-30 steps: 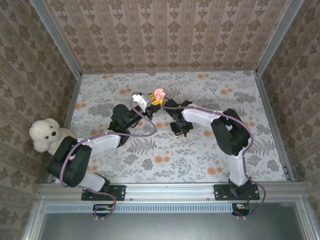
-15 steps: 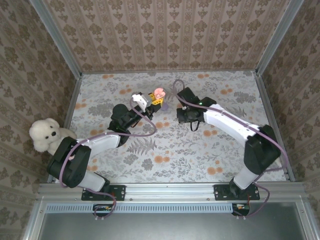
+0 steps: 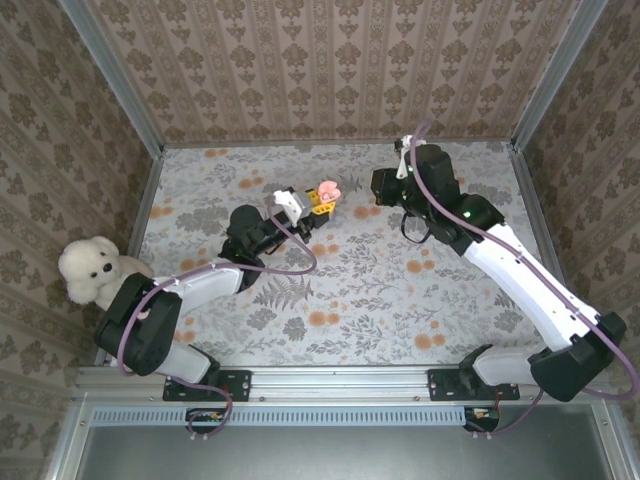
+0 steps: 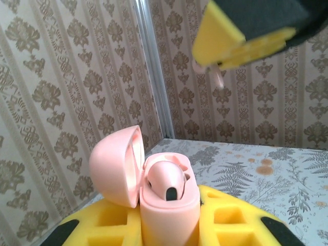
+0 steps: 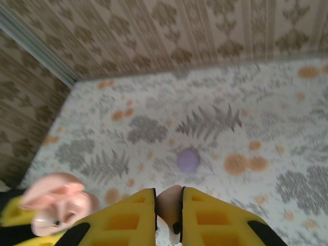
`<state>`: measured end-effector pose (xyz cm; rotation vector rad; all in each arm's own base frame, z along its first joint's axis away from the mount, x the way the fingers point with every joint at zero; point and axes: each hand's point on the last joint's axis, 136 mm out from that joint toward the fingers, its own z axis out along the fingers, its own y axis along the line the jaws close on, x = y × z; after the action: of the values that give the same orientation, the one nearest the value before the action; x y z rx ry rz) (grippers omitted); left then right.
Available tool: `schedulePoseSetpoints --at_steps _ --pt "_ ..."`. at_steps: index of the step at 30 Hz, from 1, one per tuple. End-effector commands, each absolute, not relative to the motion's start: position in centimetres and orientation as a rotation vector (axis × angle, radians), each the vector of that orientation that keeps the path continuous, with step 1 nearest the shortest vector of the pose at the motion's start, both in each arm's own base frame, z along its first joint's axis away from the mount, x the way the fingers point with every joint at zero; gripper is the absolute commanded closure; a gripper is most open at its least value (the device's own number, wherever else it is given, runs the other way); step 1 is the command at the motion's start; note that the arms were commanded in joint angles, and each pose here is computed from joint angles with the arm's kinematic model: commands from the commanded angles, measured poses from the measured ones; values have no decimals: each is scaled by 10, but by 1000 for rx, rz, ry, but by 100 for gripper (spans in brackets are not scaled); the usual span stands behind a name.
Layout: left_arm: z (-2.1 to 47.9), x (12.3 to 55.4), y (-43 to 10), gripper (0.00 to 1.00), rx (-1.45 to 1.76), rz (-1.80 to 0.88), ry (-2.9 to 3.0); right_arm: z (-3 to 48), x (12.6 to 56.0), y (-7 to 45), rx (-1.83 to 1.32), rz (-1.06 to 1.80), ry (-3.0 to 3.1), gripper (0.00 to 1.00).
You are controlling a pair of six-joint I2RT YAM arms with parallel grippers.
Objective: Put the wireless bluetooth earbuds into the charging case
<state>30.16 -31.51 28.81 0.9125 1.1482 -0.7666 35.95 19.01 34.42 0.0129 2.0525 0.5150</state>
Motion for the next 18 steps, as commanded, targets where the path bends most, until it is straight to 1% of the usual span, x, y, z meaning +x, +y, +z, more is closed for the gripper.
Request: schedulePoseSetpoints --at_steps 1,8,18 --pt "304 297 -327 100 954 -777 1078 390 357 189 4 572 1904 83" --pt "312 297 -345 100 983 -806 1042 407 351 201 -47 674 1800 83" --pt "321 300 -354 100 996 -816 1030 388 349 221 -99 733 1820 83"
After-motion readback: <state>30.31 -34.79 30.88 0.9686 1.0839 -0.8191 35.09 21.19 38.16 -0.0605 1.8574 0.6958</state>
